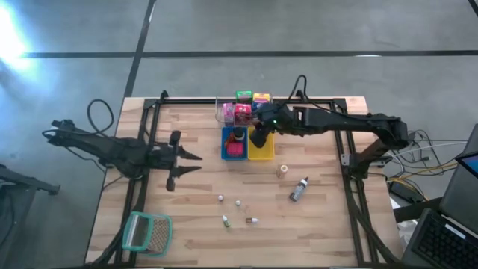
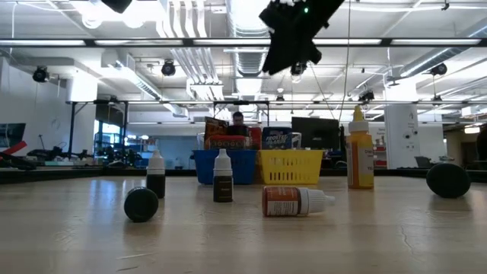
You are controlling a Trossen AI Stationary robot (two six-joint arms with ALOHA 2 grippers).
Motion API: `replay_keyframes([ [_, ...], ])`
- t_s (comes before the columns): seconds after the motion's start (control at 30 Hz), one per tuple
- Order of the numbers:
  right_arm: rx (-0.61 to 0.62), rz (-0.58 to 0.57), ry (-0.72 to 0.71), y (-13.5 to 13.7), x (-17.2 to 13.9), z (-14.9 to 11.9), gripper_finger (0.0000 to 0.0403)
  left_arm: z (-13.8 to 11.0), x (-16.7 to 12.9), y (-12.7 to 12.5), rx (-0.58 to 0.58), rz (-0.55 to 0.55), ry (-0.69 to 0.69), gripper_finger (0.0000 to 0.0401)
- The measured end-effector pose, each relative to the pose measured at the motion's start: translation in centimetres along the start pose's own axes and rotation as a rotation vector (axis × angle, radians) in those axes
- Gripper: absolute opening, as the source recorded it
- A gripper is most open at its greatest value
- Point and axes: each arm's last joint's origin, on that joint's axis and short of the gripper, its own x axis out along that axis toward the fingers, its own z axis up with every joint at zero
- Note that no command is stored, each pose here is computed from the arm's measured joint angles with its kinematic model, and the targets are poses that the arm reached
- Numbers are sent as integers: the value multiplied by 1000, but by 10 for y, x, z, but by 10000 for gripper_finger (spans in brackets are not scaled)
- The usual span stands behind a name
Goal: Pick & Place Kitchen Items
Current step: Put the small red food coloring bottle into the yellow bin
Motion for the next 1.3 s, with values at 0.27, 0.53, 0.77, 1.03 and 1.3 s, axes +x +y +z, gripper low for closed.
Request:
replay_keyframes([
  [0.27,-29,67,-57,18,-39,1,94,10,17,-5,-7,0,82,129],
  [0.53,-51,217,16,39,-73,-15,70,10,24,-7,-118,6,103,129],
  [0.77,-127,212,-14,66,-90,-30,57,10,24,-7,-151,8,105,129],
  [1.03,-182,208,-13,79,-101,-42,48,-8,19,-12,-243,-166,320,129],
  [1.3,-172,44,111,67,-101,-58,63,-27,20,-14,-212,-180,510,129],
])
